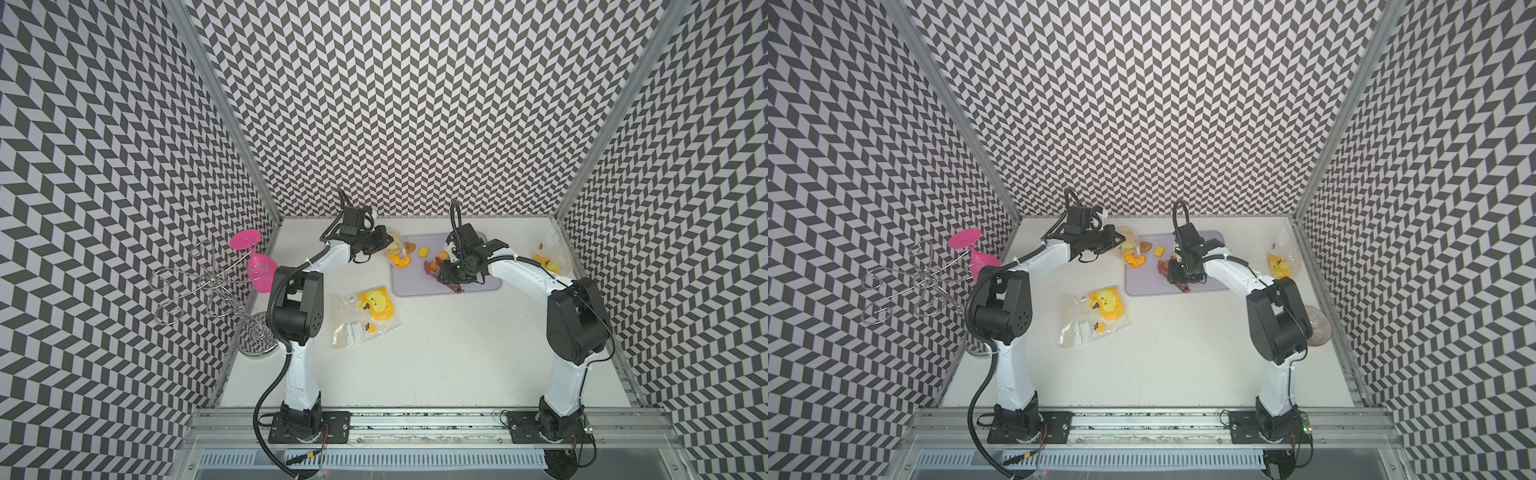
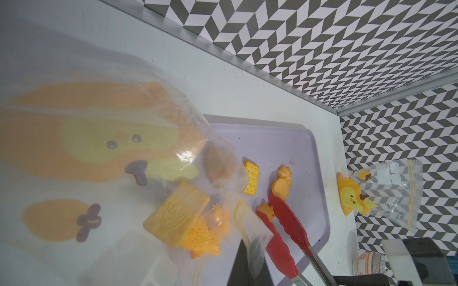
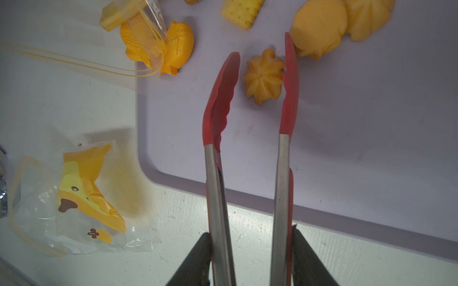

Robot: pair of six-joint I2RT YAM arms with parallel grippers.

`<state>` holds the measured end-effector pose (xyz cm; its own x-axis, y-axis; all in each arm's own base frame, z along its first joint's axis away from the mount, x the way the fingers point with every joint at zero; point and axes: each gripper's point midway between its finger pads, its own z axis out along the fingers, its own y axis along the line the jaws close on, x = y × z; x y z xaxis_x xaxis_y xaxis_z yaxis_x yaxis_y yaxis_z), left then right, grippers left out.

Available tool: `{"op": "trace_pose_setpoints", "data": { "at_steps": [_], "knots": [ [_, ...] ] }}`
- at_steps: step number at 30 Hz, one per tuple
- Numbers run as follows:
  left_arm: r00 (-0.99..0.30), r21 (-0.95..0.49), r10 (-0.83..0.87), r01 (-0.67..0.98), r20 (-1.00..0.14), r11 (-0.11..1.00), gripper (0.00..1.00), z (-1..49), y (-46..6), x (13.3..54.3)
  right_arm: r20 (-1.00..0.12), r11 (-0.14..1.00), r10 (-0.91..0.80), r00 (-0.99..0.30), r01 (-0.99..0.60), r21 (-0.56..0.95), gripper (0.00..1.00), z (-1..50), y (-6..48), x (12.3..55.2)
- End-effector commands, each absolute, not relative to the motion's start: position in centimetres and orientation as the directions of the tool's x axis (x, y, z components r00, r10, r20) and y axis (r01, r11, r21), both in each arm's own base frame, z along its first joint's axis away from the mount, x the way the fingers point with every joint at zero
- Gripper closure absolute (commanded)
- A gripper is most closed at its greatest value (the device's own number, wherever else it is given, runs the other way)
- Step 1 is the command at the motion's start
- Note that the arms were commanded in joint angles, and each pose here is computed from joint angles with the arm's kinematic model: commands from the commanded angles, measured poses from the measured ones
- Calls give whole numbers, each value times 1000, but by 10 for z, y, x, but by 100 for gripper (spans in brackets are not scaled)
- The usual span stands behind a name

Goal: Put the cookies into a resealable bag to prevent moisture
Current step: Pick up the cookie from the tray.

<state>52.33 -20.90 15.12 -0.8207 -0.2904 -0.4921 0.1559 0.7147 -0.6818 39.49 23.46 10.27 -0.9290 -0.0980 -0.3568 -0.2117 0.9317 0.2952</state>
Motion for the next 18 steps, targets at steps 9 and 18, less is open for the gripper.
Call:
{"op": "trace_pose_setpoints", "data": {
  "at_steps": [9,18],
  "knots": [
    [-802,-683,-290,188,-521,706,100,162,-207,526,-381,937,-107,-918,-222,271,54,112,228,389],
    [-802,-682,-290,189,-522,707,100,162,-207,525,-443,926,-96,-891,-243,289,64,130,232,395]
  ]
}}
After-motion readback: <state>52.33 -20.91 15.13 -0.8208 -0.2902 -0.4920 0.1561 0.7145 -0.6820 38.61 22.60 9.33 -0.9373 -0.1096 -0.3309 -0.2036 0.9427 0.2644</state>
